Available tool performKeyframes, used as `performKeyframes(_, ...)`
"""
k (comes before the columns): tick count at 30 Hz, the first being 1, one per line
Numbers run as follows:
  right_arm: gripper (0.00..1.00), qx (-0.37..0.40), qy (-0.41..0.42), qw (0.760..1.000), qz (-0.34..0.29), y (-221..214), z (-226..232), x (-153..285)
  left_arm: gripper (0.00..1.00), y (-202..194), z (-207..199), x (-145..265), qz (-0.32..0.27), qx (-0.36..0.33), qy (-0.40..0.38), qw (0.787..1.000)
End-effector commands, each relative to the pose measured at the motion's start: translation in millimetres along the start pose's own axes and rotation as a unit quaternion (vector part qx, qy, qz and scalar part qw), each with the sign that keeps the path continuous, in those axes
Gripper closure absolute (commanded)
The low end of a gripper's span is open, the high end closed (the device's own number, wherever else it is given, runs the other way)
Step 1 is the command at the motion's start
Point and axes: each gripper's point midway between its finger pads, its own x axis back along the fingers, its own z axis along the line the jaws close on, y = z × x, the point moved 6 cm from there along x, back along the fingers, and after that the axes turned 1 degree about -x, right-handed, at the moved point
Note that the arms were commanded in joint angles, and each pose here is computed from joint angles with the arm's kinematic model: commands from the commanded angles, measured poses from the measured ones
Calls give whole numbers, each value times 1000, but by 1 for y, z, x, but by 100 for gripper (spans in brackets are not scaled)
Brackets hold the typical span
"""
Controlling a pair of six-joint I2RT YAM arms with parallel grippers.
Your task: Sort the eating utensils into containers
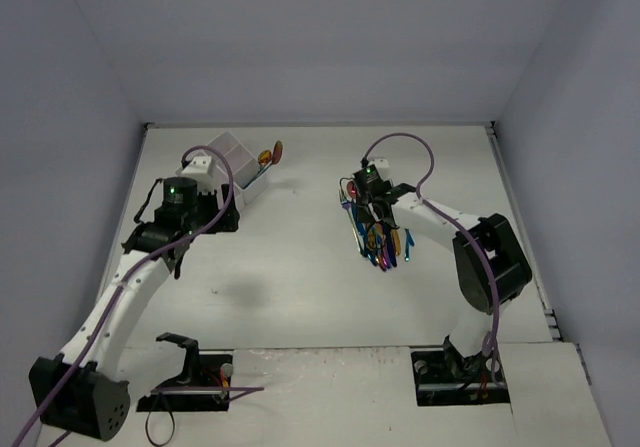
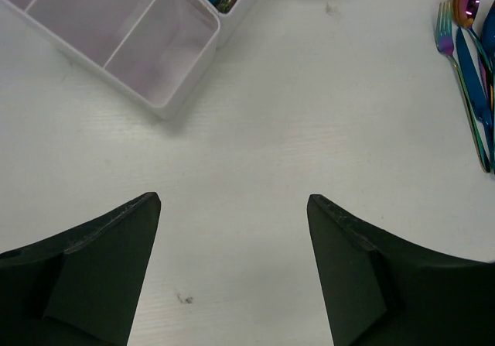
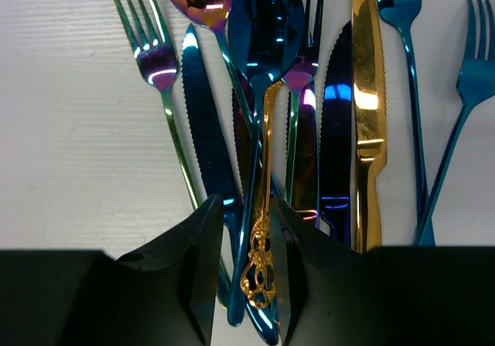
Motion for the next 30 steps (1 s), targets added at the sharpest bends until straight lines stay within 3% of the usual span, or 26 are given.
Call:
performKeyframes(1, 74, -45, -23, 999, -17, 15, 0, -14, 26, 3, -6, 24, -35, 26, -19, 999)
performKeyframes(13, 84, -60, -45, 997, -6, 13, 1, -36, 26, -13, -1, 40, -24, 22, -11, 999)
performKeyframes(22, 77, -60, -53, 996, -27, 23, -1, -26, 26, -18, 0, 43, -19, 17, -10, 1000)
performKeyframes(30, 82, -43, -38, 998, -37, 32, 8, -23, 26, -17, 0, 42, -19, 15, -11, 1000)
